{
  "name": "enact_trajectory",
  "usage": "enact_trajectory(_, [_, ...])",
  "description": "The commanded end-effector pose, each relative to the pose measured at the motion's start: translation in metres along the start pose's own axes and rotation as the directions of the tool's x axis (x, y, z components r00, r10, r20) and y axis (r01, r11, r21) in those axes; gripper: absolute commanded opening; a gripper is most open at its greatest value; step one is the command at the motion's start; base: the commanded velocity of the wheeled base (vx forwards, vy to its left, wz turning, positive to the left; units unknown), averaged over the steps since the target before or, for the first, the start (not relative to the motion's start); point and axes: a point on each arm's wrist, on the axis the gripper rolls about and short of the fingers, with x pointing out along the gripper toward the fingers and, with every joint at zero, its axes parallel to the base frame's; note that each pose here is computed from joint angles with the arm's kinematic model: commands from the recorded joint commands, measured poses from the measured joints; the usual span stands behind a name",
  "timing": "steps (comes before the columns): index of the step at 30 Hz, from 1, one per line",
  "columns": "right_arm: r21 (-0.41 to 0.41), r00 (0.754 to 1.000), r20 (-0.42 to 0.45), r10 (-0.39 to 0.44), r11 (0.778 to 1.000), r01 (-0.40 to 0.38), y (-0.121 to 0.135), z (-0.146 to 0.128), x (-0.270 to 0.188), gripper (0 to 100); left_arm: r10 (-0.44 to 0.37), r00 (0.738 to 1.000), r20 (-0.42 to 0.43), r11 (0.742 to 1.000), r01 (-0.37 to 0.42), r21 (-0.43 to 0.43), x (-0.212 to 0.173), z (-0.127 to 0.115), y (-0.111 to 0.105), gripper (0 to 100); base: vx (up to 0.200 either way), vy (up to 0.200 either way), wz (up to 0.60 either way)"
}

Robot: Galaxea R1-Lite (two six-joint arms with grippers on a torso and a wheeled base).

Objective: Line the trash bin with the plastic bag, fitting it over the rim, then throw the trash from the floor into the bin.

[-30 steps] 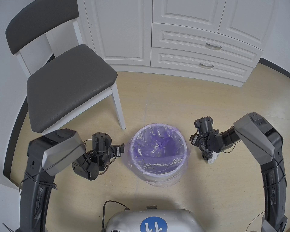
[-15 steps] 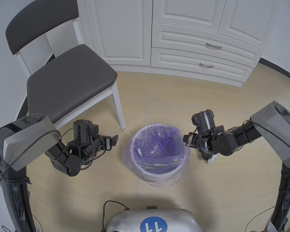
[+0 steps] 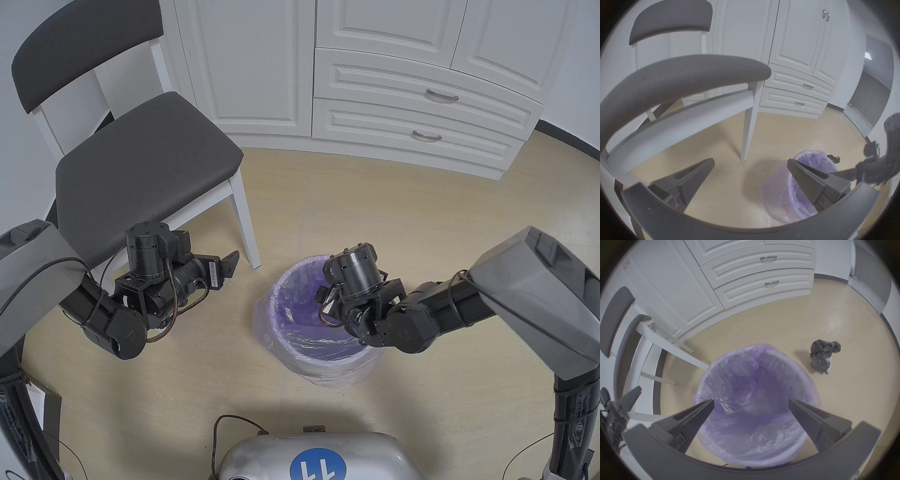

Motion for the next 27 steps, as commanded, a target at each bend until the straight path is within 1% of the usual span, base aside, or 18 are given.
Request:
enact_trajectory(1, [0.027, 0.999, -0.033, -0.006, 1.000, 0.006, 0.008, -0.035, 0.030, 100, 0.001, 0.999, 0.037, 1.000, 0.000, -0.004, -0.003, 0.008, -0.001, 100, 0.000, 0.000, 0.00])
enact_trajectory(6, [0.091, 1.000, -0.024, 0.011, 0.996, -0.008, 0.011, -0.038, 0.039, 100, 0.001, 0.998, 0.058, 1.000, 0.000, -0.007, -0.003, 0.009, -0.001, 100, 0.000, 0.000, 0.00])
enact_trajectory(9, [0.098, 1.000, -0.009, 0.027, 0.995, -0.026, 0.010, -0.040, 0.041, 100, 0.001, 0.998, 0.060, 1.000, 0.000, -0.007, -0.003, 0.009, -0.001, 100, 0.000, 0.000, 0.00])
enact_trajectory(11, [0.093, 1.000, -0.012, 0.022, 0.995, -0.020, 0.009, -0.040, 0.039, 100, 0.001, 0.998, 0.057, 1.000, -0.001, -0.005, -0.003, 0.008, -0.001, 100, 0.000, 0.000, 0.00])
enact_trajectory(16, [0.022, 1.000, -0.017, 0.015, 1.000, -0.015, 0.006, -0.035, 0.025, 100, 0.002, 0.998, 0.058, 1.000, -0.002, -0.007, -0.003, 0.009, -0.001, 100, 0.000, 0.000, 0.00])
enact_trajectory(21, [0.001, 0.999, -0.025, 0.043, 0.999, -0.043, 0.012, -0.033, 0.001, 100, 0.001, 0.998, 0.057, 1.000, -0.001, -0.005, -0.003, 0.008, -0.002, 100, 0.000, 0.000, 0.00])
enact_trajectory(23, [-0.042, 0.998, -0.042, 0.049, 0.998, -0.051, 0.012, -0.038, -0.009, 100, 0.001, 0.998, 0.055, 1.000, -0.001, -0.005, -0.003, 0.008, -0.002, 100, 0.000, 0.000, 0.00])
enact_trajectory(24, [-0.048, 0.998, -0.045, 0.049, 0.997, -0.052, 0.012, -0.039, -0.010, 100, 0.001, 0.998, 0.055, 1.000, -0.001, -0.005, -0.003, 0.008, -0.002, 100, 0.000, 0.000, 0.00])
enact_trajectory(25, [-0.092, 0.996, -0.078, 0.040, 0.995, -0.047, 0.010, -0.049, -0.015, 100, 0.001, 0.998, 0.055, 1.000, -0.001, -0.005, -0.003, 0.008, -0.002, 100, 0.000, 0.000, 0.00])
enact_trajectory(26, [-0.092, 0.996, -0.078, 0.040, 0.995, -0.047, 0.010, -0.049, -0.015, 100, 0.001, 0.998, 0.055, 1.000, -0.001, -0.005, -0.003, 0.008, -0.002, 100, 0.000, 0.000, 0.00])
enact_trajectory(27, [-0.145, 0.993, -0.118, 0.021, 0.989, -0.038, 0.008, -0.061, -0.019, 100, 0.001, 0.999, 0.052, 1.000, -0.001, -0.004, -0.003, 0.007, -0.002, 100, 0.000, 0.000, 0.00])
